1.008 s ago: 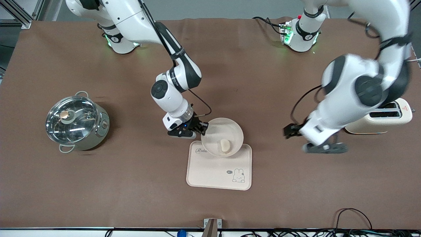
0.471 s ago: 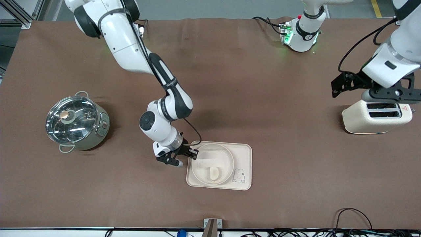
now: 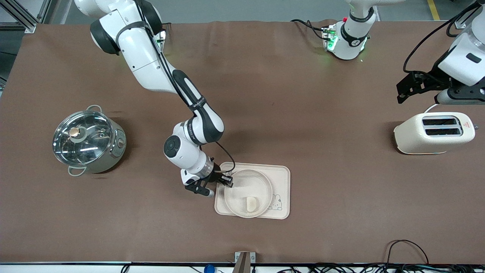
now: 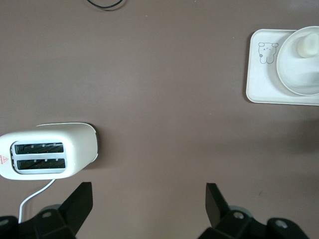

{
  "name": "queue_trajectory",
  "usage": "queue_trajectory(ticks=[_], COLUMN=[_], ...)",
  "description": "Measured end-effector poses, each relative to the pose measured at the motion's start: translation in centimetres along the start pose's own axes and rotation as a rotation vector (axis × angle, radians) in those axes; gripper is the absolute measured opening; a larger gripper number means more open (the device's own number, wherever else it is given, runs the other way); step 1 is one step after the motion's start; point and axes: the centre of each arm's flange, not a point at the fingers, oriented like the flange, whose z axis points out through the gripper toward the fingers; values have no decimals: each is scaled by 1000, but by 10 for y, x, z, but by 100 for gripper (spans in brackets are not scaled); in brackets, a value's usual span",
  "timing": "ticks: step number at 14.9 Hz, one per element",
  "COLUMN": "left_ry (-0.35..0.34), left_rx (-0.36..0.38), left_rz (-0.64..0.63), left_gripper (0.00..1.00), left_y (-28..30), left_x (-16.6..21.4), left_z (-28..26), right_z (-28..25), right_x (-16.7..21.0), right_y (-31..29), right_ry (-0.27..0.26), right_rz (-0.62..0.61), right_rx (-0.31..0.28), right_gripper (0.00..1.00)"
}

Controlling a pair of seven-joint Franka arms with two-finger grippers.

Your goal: Place bun in plate and plate on tray

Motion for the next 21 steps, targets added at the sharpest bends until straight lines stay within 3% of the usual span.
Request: queue_trajectory(ticks=[2, 6, 8, 11, 13, 18, 21], left_ry=[1, 2, 2, 3, 3, 3, 2], left_rx=[1, 1, 0, 0, 0, 0, 0], left_rz=[-12, -14, -13, -13, -13, -13, -13], left_gripper=[100, 100, 100, 100, 100, 100, 100], left_y=[-7, -9, -8, -9, -9, -9, -9], left_x=[1, 1, 1, 2, 2, 2, 2], left_z=[0, 0, 0, 0, 0, 0, 0], right_z=[-3, -38, -83, -162, -223, -386, -476], right_x=[1, 15, 33, 58, 76, 131, 135], right_y=[-2, -11, -17, -8, 6, 87, 132], right_ry=[-5, -79, -90, -98, -103, -115, -130], right_rz=[-1, 3, -20, -113, -148, -270, -251], right_rx=[2, -13, -36, -175, -237, -354, -434], right_gripper=[58, 98, 100, 100, 100, 100, 100])
